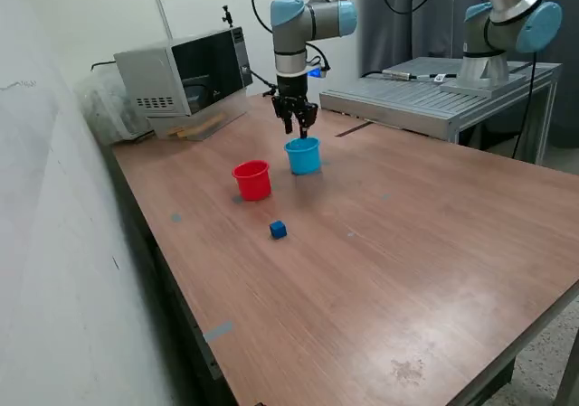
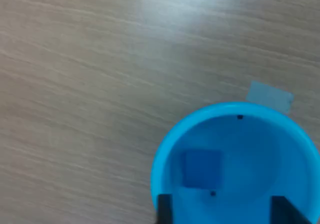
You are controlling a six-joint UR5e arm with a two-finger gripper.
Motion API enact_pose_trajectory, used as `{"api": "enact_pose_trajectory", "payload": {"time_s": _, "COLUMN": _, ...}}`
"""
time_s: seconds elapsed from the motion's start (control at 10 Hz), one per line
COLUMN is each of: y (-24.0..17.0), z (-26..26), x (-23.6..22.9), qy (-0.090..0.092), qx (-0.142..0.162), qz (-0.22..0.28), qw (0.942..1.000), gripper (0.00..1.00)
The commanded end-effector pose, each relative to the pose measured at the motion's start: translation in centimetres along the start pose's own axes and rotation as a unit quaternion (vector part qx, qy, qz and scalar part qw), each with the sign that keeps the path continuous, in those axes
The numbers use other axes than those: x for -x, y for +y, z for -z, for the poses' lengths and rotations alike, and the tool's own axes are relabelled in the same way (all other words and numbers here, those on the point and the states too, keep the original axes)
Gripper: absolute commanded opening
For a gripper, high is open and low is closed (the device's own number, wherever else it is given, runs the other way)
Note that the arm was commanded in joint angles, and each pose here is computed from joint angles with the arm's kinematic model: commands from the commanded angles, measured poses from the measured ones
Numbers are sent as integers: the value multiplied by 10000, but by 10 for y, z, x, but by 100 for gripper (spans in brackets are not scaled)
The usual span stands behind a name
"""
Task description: Place red objects in the red bin, and blue objects in the blue bin.
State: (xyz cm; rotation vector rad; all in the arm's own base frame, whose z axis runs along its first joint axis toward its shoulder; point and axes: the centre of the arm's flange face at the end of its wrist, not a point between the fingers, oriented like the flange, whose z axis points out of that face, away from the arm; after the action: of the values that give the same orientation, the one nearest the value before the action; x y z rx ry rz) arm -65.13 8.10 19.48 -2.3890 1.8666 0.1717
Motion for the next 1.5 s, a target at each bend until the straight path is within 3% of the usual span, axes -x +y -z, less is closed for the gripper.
{"api": "enact_pose_trajectory", "payload": {"time_s": 0.0, "y": 8, "z": 2, "x": -21, "qy": 0, "qx": 5, "qz": 181, "qw": 9998, "gripper": 100}}
{"api": "enact_pose_trajectory", "payload": {"time_s": 0.4, "y": 52, "z": 45, "x": -115, "qy": -131, "qx": 395, "qz": 909, "qw": 9950, "gripper": 100}}
{"api": "enact_pose_trajectory", "payload": {"time_s": 0.6, "y": 70, "z": 60, "x": -167, "qy": -16, "qx": 367, "qz": 217, "qw": 9991, "gripper": 100}}
{"api": "enact_pose_trajectory", "payload": {"time_s": 0.9, "y": 110, "z": 41, "x": -212, "qy": 50, "qx": 374, "qz": -687, "qw": 9969, "gripper": 100}}
{"api": "enact_pose_trajectory", "payload": {"time_s": 1.0, "y": 124, "z": 28, "x": -213, "qy": 121, "qx": 92, "qz": -935, "qw": 9955, "gripper": 100}}
{"api": "enact_pose_trajectory", "payload": {"time_s": 1.2, "y": 152, "z": 24, "x": -214, "qy": 613, "qx": 180, "qz": -1249, "qw": 9901, "gripper": 100}}
{"api": "enact_pose_trajectory", "payload": {"time_s": 1.4, "y": 179, "z": 3, "x": -193, "qy": 667, "qx": 235, "qz": -1715, "qw": 9826, "gripper": 100}}
